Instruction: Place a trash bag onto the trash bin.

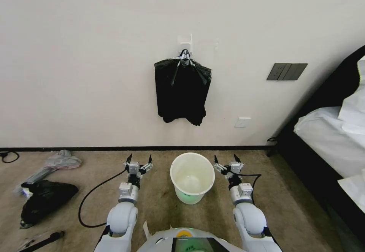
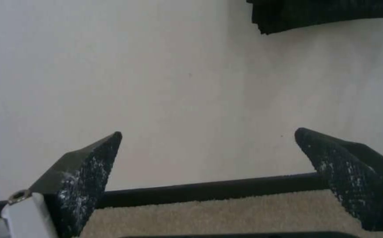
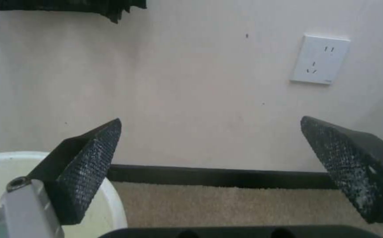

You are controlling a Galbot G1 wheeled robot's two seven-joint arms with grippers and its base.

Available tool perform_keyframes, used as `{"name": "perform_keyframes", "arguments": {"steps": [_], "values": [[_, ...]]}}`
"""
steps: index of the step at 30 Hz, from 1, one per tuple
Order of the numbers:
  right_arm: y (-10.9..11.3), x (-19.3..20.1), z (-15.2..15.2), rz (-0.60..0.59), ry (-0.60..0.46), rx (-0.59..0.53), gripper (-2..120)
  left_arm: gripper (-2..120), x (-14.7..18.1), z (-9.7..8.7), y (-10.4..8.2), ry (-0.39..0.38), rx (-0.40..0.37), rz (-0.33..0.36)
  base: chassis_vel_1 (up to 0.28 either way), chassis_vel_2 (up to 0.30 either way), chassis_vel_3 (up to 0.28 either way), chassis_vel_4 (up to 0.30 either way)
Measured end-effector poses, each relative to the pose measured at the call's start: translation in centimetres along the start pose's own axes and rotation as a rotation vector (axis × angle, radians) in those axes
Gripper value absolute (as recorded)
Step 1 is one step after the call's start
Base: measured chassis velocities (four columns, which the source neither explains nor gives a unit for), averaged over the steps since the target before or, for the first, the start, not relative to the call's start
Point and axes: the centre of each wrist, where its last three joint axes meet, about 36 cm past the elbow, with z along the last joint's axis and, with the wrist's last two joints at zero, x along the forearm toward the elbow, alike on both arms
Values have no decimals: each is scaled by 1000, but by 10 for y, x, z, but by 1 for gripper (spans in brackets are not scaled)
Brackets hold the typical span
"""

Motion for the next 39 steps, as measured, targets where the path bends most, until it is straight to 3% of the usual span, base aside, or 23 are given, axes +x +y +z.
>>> {"name": "perform_keyframes", "arguments": {"steps": [24,26,30,31,34,39], "values": [[0,1,0,1,-1,0,100,100,1,-1,0,-4,-3,1,0,0,0,0],[1,4,-4,6,-15,3,100,100,2,-6,-2,-20,-8,2,0,0,0,0],[14,34,-37,49,-169,23,100,100,25,-54,-16,-195,-24,29,0,0,0,0],[14,34,-37,49,-169,23,100,100,25,-54,-16,-195,-24,29,0,0,0,0],[21,59,-67,91,-297,29,100,100,35,-69,-20,-250,-5,39,0,0,0,0],[26,67,-76,98,-341,-11,100,100,35,-71,-20,-254,-5,35,0,0,0,0]]}}
